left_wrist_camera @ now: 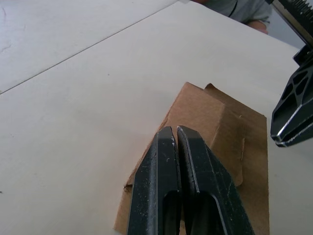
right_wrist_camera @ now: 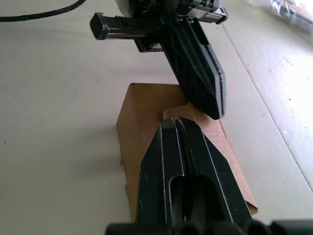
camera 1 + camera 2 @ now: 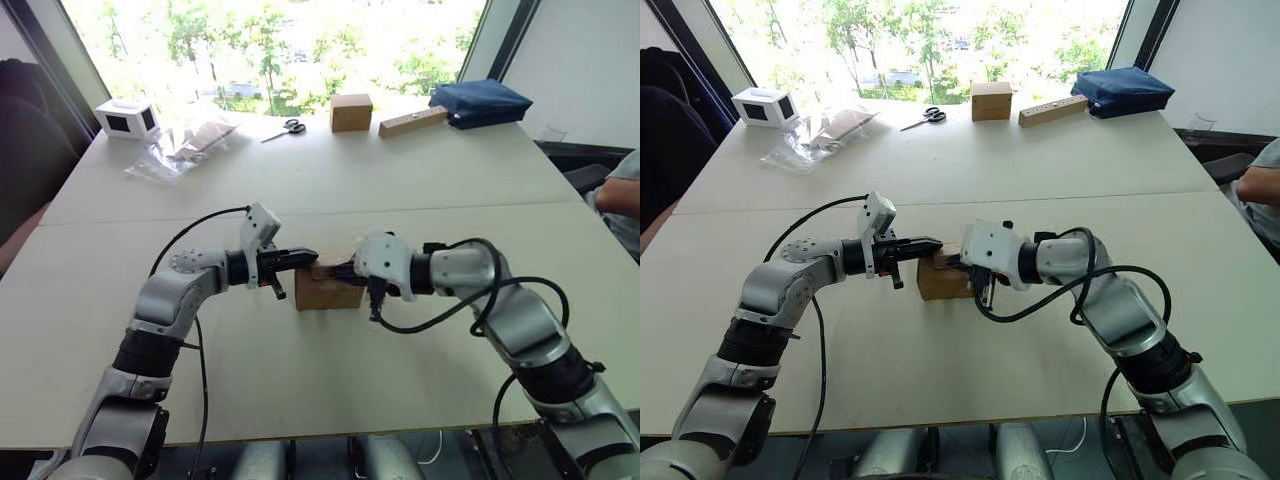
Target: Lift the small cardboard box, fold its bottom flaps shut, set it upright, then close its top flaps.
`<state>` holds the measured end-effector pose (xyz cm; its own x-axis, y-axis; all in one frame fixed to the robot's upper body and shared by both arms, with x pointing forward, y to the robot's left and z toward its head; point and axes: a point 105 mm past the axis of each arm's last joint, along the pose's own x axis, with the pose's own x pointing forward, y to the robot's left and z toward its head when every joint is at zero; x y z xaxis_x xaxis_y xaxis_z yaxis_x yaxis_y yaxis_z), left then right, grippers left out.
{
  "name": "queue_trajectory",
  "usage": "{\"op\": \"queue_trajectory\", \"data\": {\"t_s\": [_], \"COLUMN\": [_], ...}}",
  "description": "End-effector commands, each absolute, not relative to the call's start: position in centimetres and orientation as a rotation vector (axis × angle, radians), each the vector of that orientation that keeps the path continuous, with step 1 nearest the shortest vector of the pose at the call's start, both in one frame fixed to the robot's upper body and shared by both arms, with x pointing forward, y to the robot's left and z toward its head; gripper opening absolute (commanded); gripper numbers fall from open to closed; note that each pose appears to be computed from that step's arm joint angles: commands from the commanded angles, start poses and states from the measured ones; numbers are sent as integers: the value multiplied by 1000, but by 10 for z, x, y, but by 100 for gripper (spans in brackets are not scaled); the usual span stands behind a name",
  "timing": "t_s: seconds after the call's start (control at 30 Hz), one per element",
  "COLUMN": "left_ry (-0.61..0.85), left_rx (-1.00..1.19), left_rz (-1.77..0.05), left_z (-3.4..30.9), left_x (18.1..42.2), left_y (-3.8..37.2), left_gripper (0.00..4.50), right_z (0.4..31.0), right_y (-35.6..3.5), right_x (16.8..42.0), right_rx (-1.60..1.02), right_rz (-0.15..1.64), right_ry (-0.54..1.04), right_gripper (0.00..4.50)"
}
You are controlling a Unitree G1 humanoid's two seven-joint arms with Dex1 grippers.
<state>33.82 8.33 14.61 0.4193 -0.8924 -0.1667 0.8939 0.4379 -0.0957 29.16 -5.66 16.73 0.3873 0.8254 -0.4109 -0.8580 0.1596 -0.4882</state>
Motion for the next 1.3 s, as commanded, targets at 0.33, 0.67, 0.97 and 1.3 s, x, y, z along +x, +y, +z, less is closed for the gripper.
{"op": "queue_trajectory", "data": {"t_s": [0.33, 0.67, 0.97, 1.3], "left_ry": [152, 165, 179, 172], "left_rx": [-72, -36, -13, -26], "left_rz": [-1092, -1104, -1096, -1087], "left_z": [162, 155, 149, 150], "left_x": [342, 340, 340, 342], "left_y": [88, 86, 85, 83], "left_gripper": [10, 10, 10, 10], "right_z": [162, 167, 167, 171], "right_y": [-51, -52, -51, -54], "right_x": [294, 298, 296, 297], "right_rx": [-868, -833, -770, -752], "right_rz": [1192, 1172, 1187, 1174], "right_ry": [-3, -7, 12, 12], "right_gripper": [0, 0, 0, 0]}}
